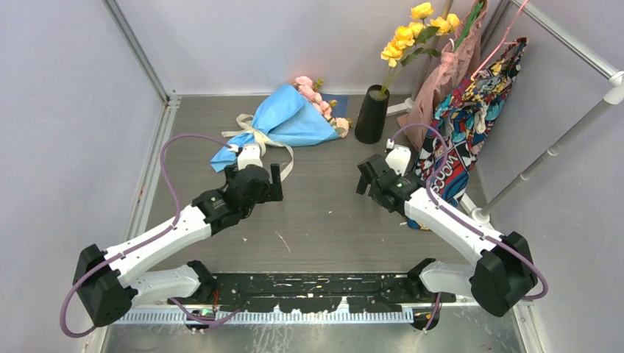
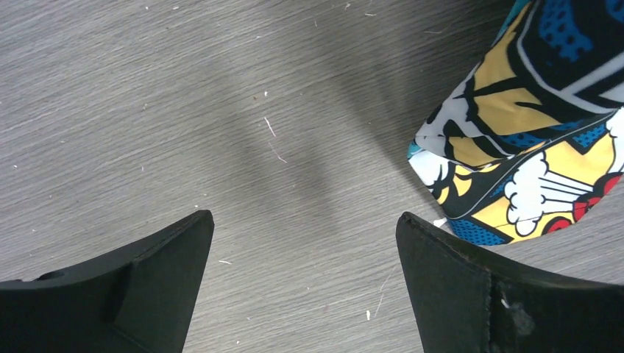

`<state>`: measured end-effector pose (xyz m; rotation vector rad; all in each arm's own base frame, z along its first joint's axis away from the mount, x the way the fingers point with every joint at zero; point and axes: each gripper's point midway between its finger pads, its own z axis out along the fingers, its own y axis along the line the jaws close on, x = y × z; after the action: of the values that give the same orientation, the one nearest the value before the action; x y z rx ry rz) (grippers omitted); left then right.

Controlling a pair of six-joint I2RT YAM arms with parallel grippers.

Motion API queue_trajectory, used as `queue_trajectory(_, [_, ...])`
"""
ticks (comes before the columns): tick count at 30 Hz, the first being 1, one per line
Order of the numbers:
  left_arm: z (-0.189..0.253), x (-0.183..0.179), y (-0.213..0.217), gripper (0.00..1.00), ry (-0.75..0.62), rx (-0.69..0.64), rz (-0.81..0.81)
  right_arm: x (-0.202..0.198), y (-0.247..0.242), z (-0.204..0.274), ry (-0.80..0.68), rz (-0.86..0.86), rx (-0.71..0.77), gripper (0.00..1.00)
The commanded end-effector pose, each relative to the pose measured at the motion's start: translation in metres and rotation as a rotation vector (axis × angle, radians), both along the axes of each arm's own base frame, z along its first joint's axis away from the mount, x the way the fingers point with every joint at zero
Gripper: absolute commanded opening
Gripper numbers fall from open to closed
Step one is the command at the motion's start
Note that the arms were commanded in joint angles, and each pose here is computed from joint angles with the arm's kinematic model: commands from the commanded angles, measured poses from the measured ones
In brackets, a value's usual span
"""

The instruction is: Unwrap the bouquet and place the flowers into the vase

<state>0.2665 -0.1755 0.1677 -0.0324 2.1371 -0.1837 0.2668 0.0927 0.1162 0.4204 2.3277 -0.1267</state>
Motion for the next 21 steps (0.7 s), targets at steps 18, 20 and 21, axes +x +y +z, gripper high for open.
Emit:
queue_trajectory(18, [0.036,0.039,0.005,0.97,-0.237,0.088,-0.036,0.008,0.017,-0.011,-0.007,0.051,0.053,1.0])
queue_trajectory(20, [0.034,0.067,0.009,0.94,-0.26,0.18,-0.041,0.007,0.021,-0.012,0.001,0.063,0.066,1.0])
queue_trajectory(21, [0.037,0.081,0.013,0.94,-0.279,0.223,-0.036,0.007,0.022,-0.012,0.004,0.066,0.068,1.0])
